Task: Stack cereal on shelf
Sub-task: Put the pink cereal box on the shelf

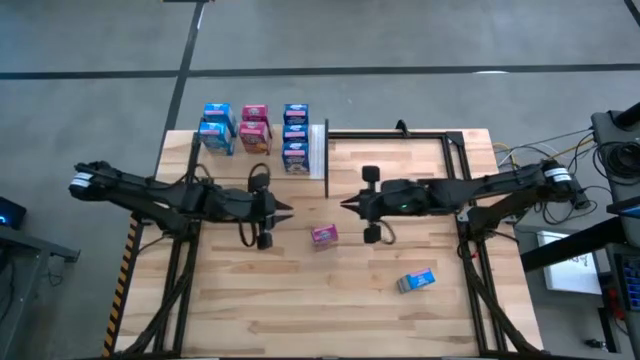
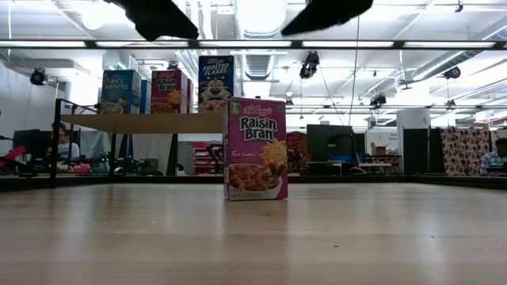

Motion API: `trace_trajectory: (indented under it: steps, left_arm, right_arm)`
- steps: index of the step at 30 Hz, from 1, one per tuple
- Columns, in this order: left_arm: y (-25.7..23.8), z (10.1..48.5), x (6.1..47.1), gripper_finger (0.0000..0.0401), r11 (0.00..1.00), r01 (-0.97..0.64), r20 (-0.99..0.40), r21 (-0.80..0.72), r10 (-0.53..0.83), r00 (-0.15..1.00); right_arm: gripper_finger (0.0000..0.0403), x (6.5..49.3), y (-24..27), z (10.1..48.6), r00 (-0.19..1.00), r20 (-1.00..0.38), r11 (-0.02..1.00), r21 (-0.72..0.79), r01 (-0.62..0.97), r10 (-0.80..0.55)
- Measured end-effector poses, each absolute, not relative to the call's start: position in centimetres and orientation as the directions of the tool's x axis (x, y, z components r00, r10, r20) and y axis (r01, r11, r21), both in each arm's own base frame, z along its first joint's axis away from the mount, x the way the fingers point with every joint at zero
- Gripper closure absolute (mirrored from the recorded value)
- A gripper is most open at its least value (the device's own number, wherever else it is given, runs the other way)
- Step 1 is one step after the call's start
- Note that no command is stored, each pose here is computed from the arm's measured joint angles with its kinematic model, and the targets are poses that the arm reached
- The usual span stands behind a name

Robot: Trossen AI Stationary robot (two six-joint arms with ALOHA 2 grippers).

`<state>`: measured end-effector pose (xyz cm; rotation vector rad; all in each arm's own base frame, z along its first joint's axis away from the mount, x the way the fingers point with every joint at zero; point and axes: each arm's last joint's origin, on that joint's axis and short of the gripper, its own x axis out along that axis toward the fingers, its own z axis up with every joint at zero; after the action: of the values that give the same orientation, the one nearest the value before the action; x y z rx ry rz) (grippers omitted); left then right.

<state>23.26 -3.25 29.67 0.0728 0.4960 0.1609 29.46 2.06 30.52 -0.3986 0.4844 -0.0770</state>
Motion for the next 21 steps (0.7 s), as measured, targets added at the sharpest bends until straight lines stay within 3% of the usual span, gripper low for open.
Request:
trace_trajectory:
  steps: [12, 16, 21]
  left_arm:
    - [-4.1, 26.9, 26.8, 0.0174, 0.976, -0.217, -0.600, 0.016, 0.183, 0.779]
    - [-4.4, 25.6, 28.1, 0.0143, 0.976, -0.219, -0.612, 0.015, 0.182, 0.769]
    - [-4.7, 25.0, 29.5, 0.0132, 0.975, -0.223, -0.574, -0.010, 0.177, 0.800]
  right_arm:
    - [0.0390, 25.0, 1.8, 32.2, 0.980, -0.180, 0.886, -0.463, -0.010, -0.083]
    - [0.0390, 24.2, 1.7, 31.9, 0.984, -0.154, 0.882, -0.472, 0.001, -0.083]
    - [0.0390, 23.7, 1.7, 31.5, 0.984, -0.159, 0.876, -0.482, -0.002, -0.085]
